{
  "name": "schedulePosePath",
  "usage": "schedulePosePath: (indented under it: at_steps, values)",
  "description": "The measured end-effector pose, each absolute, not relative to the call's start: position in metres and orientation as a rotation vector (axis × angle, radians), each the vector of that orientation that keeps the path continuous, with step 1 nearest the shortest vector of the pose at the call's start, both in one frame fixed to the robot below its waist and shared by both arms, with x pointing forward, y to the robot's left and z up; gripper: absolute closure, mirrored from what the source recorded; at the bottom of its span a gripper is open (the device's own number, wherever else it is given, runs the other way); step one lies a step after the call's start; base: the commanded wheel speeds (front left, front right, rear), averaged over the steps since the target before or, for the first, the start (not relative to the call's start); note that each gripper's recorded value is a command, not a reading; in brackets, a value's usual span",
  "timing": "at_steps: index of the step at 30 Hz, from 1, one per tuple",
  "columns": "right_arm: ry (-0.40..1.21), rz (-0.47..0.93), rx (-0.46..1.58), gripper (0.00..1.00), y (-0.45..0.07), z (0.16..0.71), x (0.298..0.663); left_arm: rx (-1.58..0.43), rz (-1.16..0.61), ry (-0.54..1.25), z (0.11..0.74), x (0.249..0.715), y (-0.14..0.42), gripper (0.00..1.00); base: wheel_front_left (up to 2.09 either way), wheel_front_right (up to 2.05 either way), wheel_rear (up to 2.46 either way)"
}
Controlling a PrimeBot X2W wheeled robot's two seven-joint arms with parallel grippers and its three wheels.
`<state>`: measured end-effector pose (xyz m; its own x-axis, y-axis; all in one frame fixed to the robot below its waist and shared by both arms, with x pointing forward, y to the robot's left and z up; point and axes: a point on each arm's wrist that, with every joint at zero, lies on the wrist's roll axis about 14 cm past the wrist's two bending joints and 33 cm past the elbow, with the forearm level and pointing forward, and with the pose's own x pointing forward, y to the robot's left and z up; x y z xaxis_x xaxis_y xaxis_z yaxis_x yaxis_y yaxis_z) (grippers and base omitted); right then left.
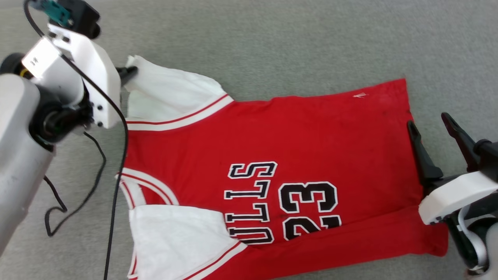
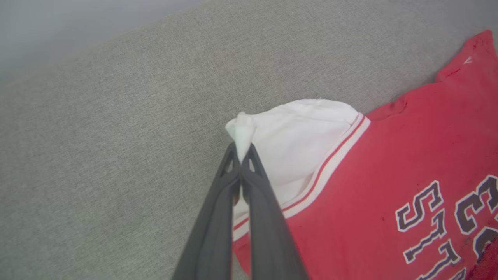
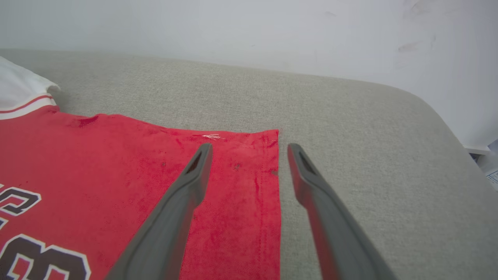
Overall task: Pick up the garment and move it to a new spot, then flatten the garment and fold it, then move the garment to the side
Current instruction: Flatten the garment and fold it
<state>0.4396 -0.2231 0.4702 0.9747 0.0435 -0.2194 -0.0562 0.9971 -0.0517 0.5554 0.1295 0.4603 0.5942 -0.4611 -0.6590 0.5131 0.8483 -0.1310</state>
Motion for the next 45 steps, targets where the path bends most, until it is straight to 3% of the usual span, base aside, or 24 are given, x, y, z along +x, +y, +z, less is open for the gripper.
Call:
schedulePosePath:
  at_steps: [12,21,38,39,41,45]
  values:
    - [0.586,0.189,-0.153,0.0,-0.214,0.458,0.473,0.106,-0.611,0.602,0.499,0.495,0.135,1.0,0.0,0.0,0.0]
    - [0.876,0.167,-0.239,0.0,-0.233,0.426,0.493,0.105,-0.651,0.558,0.501,0.468,0.126,1.0,0.0,0.0,0.0]
    - [1.051,0.176,-0.299,0.0,-0.231,0.362,0.519,0.114,-0.651,0.57,0.486,0.467,0.137,1.0,0.0,0.0,0.0]
    - [1.06,0.178,-0.299,0.54,-0.231,0.36,0.518,0.114,-0.647,0.574,0.485,0.466,0.138,1.0,0.0,0.0,0.0]
    - [1.063,0.188,-0.298,1.0,-0.228,0.357,0.517,0.113,-0.641,0.574,0.484,0.466,0.14,1.0,0.0,0.0,0.0]
    - [1.022,0.202,-0.275,1.0,-0.223,0.361,0.518,0.102,-0.62,0.56,0.487,0.467,0.144,1.0,0.0,0.0,0.0]
